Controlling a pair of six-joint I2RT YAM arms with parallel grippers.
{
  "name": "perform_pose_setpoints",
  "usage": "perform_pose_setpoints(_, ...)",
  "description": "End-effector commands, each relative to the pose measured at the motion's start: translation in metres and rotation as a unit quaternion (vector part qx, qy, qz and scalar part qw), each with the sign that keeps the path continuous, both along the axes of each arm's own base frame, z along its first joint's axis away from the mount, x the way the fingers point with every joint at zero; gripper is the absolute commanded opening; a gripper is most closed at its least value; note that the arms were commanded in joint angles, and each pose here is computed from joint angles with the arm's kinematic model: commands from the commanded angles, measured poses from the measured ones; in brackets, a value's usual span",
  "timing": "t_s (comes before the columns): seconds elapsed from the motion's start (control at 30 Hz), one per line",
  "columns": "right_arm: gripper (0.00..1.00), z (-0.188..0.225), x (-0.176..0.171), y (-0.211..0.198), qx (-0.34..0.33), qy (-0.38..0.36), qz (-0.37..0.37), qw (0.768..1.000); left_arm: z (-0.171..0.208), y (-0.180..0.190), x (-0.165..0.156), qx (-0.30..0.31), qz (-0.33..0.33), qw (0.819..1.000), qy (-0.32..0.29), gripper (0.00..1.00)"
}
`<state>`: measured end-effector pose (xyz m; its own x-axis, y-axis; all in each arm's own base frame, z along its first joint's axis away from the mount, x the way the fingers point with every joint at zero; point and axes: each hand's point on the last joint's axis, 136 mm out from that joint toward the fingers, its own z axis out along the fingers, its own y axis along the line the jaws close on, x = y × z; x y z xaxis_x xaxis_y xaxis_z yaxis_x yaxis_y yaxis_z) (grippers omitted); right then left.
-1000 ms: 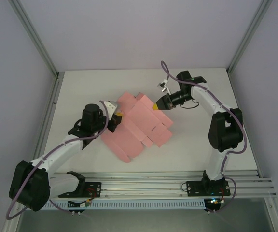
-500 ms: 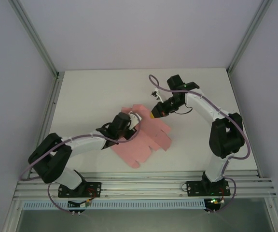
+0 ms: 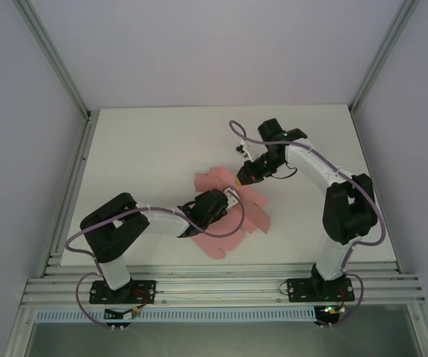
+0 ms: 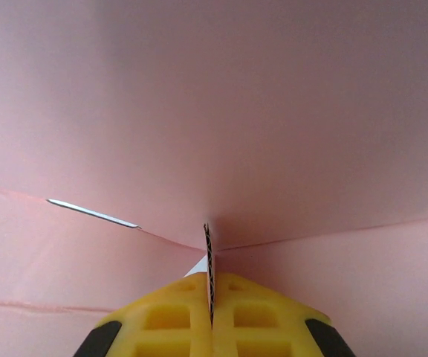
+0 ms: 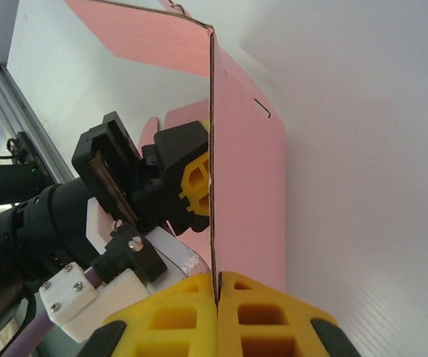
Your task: Assemble paper box
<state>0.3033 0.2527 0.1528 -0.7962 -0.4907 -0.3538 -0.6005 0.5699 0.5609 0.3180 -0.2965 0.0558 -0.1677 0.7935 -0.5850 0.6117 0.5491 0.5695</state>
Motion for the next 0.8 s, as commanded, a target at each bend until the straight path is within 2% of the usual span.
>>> perform_pose_setpoints(0.0, 0.0, 0.013, 0.022, 0.009, 0.01, -0.1, 0.026, 0.995, 0.053, -0.038, 0.004, -0.103, -0.02, 0.993, -0.059, 0.07)
perform_pose_setpoints(0.1, 0.0, 0.008, 0.03, 0.001, -0.028, -0.125, 0.035, 0.991, 0.059, -0.028, 0.002, -0.105, -0.005, 0.993, -0.059, 0.32)
perform_pose_setpoints(0.13, 0.0, 0.008, 0.033, -0.003, -0.041, -0.138, 0.038, 0.989, 0.062, -0.022, 0.001, -0.107, 0.002, 0.992, -0.06, 0.35)
perform_pose_setpoints(0.2, 0.0, 0.006, 0.036, -0.007, -0.056, -0.157, 0.053, 0.985, 0.073, -0.01, -0.004, -0.121, 0.013, 0.991, -0.057, 0.34)
perform_pose_setpoints(0.23, 0.0, 0.006, 0.039, -0.01, -0.067, -0.17, 0.055, 0.982, 0.082, -0.003, -0.008, -0.136, 0.018, 0.989, -0.053, 0.4)
perform_pose_setpoints(0.33, 0.0, 0.007, 0.045, -0.015, -0.088, -0.2, 0.075, 0.973, 0.114, 0.021, -0.022, -0.208, 0.026, 0.977, -0.04, 0.78)
perform_pose_setpoints(0.4, 0.0, 0.009, 0.052, -0.017, -0.098, -0.222, 0.081, 0.967, 0.133, 0.041, -0.027, -0.259, 0.033, 0.965, -0.031, 0.98)
perform_pose_setpoints(0.53, 0.0, 0.015, 0.06, -0.012, -0.105, -0.289, 0.121, 0.944, 0.161, 0.112, -0.016, -0.351, 0.141, 0.925, -0.037, 1.0)
perform_pose_setpoints(0.67, 0.0, 0.01, 0.067, 0.0, -0.153, -0.389, 0.184, 0.89, 0.168, 0.178, -0.001, -0.39, 0.28, 0.875, -0.065, 1.0)
perform_pose_setpoints(0.77, 0.0, 0.011, 0.074, 0.009, -0.182, -0.439, 0.21, 0.855, 0.163, 0.208, 0.008, -0.402, 0.352, 0.843, -0.07, 1.0)
